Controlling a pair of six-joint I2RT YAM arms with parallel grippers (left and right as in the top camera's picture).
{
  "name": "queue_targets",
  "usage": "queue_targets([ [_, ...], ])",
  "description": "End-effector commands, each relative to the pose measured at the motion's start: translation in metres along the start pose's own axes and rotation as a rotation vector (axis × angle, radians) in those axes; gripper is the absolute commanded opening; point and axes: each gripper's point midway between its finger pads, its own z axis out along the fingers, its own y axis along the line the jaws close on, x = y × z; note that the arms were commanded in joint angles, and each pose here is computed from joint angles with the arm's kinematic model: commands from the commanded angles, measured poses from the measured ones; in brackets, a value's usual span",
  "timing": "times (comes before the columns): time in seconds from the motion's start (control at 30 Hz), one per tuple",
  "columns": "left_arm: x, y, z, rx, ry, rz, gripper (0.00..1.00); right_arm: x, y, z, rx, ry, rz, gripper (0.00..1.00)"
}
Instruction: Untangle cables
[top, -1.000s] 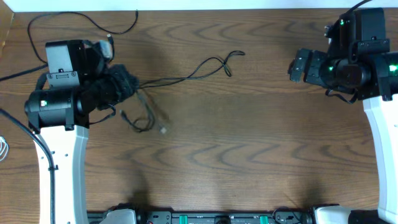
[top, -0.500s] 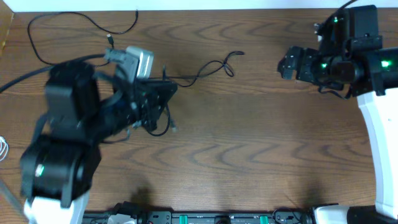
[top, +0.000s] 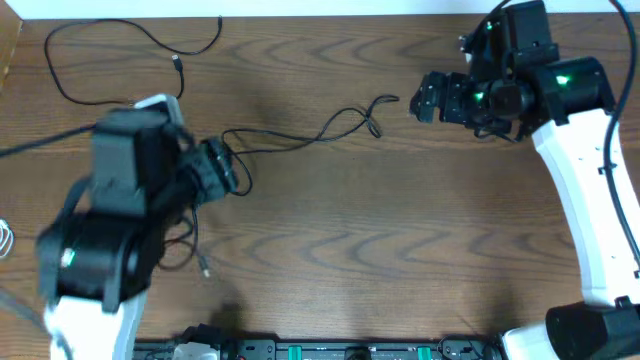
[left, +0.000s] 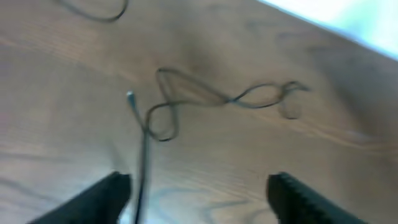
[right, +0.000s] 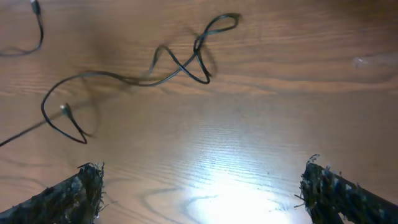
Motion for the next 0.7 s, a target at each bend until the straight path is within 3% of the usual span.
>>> queue_targets([
  [0.0, 0.0, 0.013, 0.032, -0.116, 0.063, -0.046, 0.88, 0.005, 0.009, 0.024, -0.003, 0.058, -0.102, 0.99],
  [0.23, 0.002, 0.027, 0.073, -0.207, 0.155, -0.183, 0.89, 0.0, 0.009, 0.079, 0.01, 0.113, -0.141, 0.99],
  [0.47, -0.006, 0.052, 0.075, -0.257, 0.14, -0.272, 0.89, -0.032, 0.022, 0.104, -0.021, 0.083, -0.185, 0.99],
  [0.63, -0.003, 0.056, 0.074, -0.27, 0.153, -0.276, 0.89, -0.054, 0.033, 0.152, -0.014, 0.019, -0.297, 0.99],
  [0.67, -0.002, 0.056, 0.074, -0.273, 0.16, -0.276, 0.89, -0.056, 0.032, 0.162, 0.005, 0.011, -0.302, 0.93],
])
